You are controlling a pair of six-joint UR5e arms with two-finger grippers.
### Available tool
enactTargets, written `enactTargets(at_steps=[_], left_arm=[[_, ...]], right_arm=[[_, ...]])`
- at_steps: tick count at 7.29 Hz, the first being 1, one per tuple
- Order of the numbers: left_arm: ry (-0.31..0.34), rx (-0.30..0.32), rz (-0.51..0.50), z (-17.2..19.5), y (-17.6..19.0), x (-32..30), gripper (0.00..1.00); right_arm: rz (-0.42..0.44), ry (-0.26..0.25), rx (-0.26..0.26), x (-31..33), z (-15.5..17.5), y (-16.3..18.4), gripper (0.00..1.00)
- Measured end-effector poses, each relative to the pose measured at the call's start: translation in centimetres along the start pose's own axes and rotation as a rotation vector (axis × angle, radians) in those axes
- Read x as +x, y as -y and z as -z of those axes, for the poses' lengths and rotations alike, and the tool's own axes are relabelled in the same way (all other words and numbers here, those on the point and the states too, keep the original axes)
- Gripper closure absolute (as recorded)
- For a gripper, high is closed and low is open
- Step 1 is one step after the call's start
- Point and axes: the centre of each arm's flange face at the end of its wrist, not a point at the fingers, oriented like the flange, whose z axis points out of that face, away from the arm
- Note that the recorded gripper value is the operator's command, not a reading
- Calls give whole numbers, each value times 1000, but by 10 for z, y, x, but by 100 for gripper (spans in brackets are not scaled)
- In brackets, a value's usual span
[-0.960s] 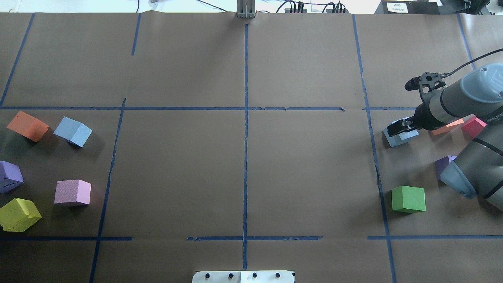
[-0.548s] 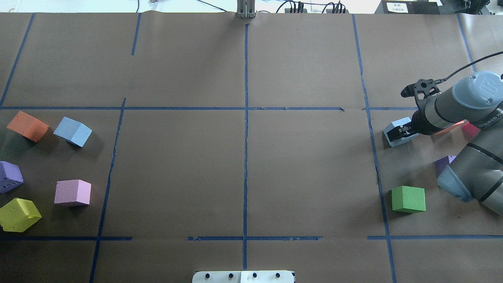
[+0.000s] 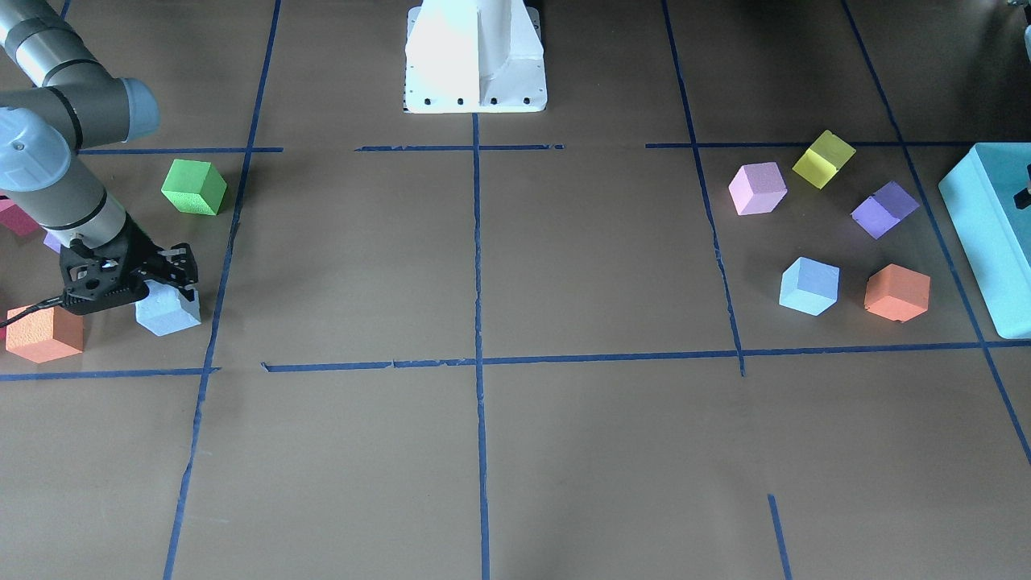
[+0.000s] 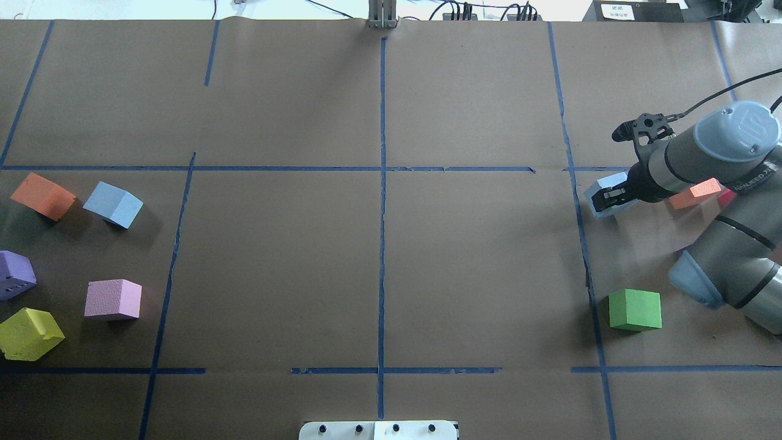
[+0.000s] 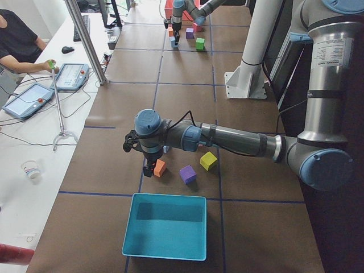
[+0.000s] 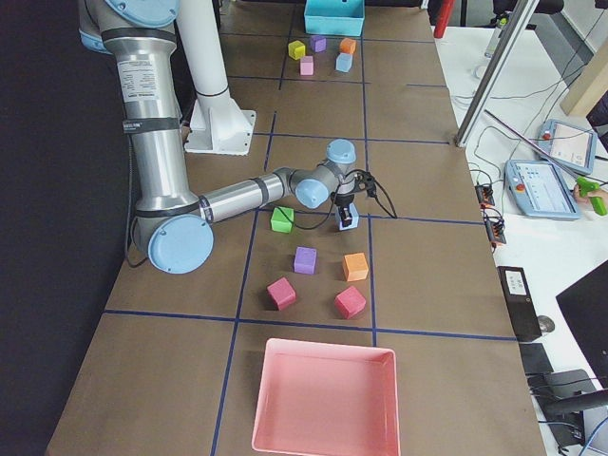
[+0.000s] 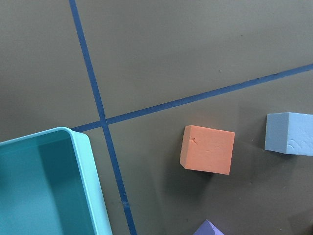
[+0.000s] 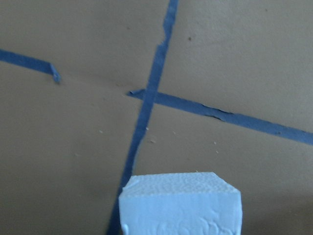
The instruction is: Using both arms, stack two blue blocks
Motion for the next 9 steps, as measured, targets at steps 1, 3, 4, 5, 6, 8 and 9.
enactTargets(at_steps=[1,3,4,5,6,8,9], left_arm=[[-1,2,-2,1,0,1,0],[-2,4,-5,2,1,3,0],[-4,3,-5,2,0,3,0],[-12,2,-3,1,-3,3,0],[-26,3,-2,2,-8,6,0],[-37,4,-1,4,-19,10,0],[-38,4,-2,4,-21,10,0]], right_arm=[[-87,38,10,-65,11,20,100],[-274,72,21,-219,28,45,100],[-350,71,23,-283,30,57,100],[-407,62,20,-330,23,67,100],[-446,46,13,-357,12,70,100],[-471,28,-6,-380,-16,59,98],[-461,25,-16,-387,-30,52,98]])
